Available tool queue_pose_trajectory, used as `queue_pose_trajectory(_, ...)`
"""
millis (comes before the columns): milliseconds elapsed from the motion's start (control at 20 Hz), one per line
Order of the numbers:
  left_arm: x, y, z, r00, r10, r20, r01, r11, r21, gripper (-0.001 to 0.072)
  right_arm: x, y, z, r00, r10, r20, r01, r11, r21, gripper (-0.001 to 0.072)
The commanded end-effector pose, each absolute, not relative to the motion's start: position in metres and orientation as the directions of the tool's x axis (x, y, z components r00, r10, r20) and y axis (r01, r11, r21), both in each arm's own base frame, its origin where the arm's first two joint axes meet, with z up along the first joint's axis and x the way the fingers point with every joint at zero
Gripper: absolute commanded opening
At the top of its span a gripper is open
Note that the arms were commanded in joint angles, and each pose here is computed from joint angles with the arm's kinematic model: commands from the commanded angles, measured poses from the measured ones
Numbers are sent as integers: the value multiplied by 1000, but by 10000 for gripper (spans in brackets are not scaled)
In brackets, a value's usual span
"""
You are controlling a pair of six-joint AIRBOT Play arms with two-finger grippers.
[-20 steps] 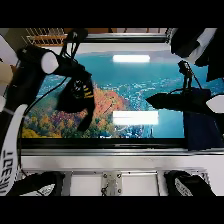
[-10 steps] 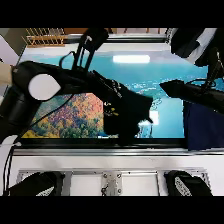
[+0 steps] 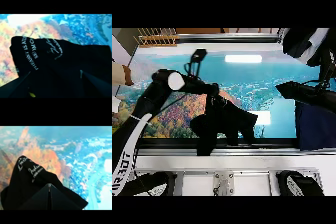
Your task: Fold the clothes and pants, and hang the long-sleeved shirts on hangers.
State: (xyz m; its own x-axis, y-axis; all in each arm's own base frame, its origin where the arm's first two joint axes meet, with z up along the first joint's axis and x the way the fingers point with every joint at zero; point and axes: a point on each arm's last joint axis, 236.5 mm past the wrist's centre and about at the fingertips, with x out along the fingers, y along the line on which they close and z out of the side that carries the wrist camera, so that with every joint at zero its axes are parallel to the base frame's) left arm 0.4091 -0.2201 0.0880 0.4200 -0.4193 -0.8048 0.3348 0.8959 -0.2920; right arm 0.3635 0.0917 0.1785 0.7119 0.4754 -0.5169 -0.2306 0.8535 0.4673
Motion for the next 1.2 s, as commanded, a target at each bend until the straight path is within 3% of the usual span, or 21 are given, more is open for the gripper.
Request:
queue_pose_trajectory(0, 411, -134, 48, 356, -377, -855, 49, 921, -386, 691, 353, 80, 156, 668, 427, -609, -190, 890, 415, 14)
queue_pose_trajectory(200, 351, -71, -41, 192, -382, -904, -258, 869, -422, 691, 350, 82, 148, 645, 433, -629, -188, 889, 418, 14)
queue_pose_trajectory(350, 309, -73, -88, 110, -419, -901, -377, 821, -428, 690, 348, 82, 140, 632, 436, -641, -181, 887, 424, 14)
queue_pose_trajectory(550, 302, -98, -112, 126, -407, -905, -339, 840, -425, 690, 346, 82, 132, 620, 437, -652, -172, 886, 430, 14)
queue_pose_trajectory(750, 302, -135, -122, 60, -414, -908, -244, 876, -416, 682, 346, 80, 130, 620, 425, -660, -156, 891, 427, 14)
queue_pose_trajectory(800, 302, -142, -124, 43, -416, -909, -227, 882, -414, 469, 346, 78, 128, 618, 420, -665, -154, 894, 422, 14)
queue_pose_trajectory(850, 304, -146, -125, 33, -418, -908, -217, 884, -415, 204, 345, 78, 125, 610, 417, -674, -139, 894, 427, 14)
queue_pose_trajectory(900, 307, -149, -123, 32, -420, -907, -207, 885, -417, 10, 344, 76, 119, 593, 411, -693, -112, 894, 434, 14)
queue_pose_trajectory(1000, 321, -147, -110, 67, -427, -902, -201, 880, -431, 7, 335, 69, 93, 512, 387, -767, -68, 908, 414, 17)
queue_pose_trajectory(1050, 329, -142, -102, 91, -430, -898, -204, 875, -440, 7, 326, 69, 74, 443, 391, -806, -53, 910, 412, 109)
queue_pose_trajectory(1100, 337, -136, -92, 120, -433, -893, -208, 869, -449, 7, 315, 73, 54, 368, 408, -835, -36, 904, 426, 377)
queue_pose_trajectory(1150, 344, -130, -83, 147, -434, -889, -215, 863, -457, 7, 301, 80, 31, 281, 427, -860, -28, 899, 437, 533)
